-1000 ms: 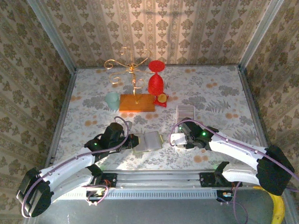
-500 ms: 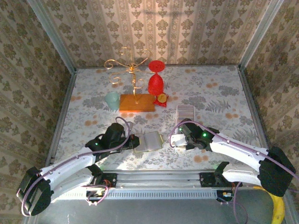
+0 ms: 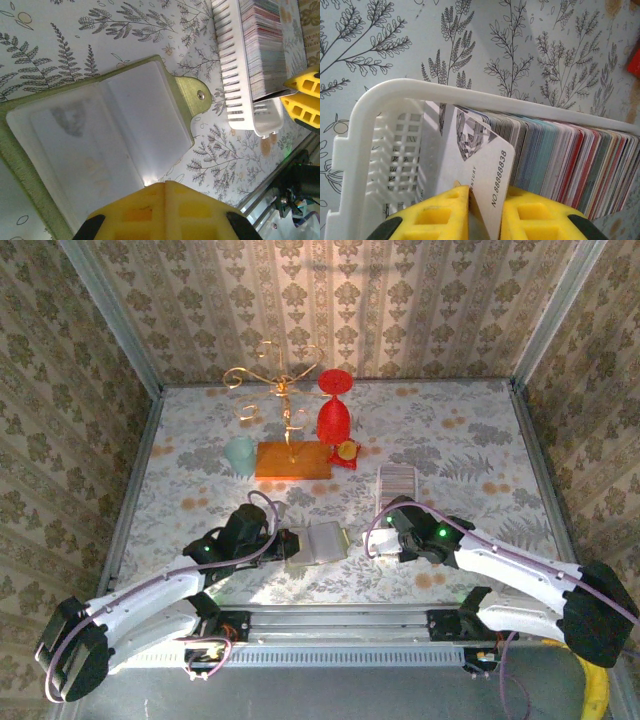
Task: Put the credit cards into the card holder
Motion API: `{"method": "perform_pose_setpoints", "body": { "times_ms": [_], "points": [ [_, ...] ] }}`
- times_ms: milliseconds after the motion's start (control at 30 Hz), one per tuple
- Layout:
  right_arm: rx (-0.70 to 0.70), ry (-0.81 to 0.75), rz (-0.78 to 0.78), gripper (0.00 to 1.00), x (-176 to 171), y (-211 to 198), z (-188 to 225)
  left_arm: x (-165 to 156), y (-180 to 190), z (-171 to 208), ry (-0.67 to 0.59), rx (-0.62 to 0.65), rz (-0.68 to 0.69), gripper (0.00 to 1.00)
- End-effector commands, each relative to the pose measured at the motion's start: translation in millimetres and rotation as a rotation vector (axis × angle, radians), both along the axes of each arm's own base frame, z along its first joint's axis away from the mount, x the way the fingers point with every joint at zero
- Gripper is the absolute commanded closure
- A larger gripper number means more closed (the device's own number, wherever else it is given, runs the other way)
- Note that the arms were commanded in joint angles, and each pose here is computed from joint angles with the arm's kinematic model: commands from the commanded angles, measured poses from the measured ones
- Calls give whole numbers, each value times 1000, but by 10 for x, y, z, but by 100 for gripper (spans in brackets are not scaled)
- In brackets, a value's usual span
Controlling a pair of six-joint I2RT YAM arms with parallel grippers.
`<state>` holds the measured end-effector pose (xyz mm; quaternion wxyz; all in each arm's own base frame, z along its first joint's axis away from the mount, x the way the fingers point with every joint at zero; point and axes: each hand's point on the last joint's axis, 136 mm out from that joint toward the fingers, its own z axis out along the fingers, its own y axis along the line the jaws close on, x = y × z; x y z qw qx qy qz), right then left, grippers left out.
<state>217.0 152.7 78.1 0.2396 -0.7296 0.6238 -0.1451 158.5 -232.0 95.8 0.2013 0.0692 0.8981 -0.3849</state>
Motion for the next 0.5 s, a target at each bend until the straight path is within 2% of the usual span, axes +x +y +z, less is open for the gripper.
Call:
{"method": "perform_pose_setpoints", "body": {
  "times_ms": [0, 233, 367, 467],
  "points": [
    [-16, -64, -32, 81, 68, -72, 88, -7, -20, -18, 6, -7, 4, 100],
    [-6, -68, -43, 85, 31, -95, 117, -9, -29, -30, 9, -4, 3, 100],
    [22, -61, -59, 92, -8, -85, 189, -7, -28, -59, 15, 5, 6, 100],
    [59, -2, -63, 94, -135, -50, 246, -1, -26, -90, 24, 17, 11, 100]
  ]
}}
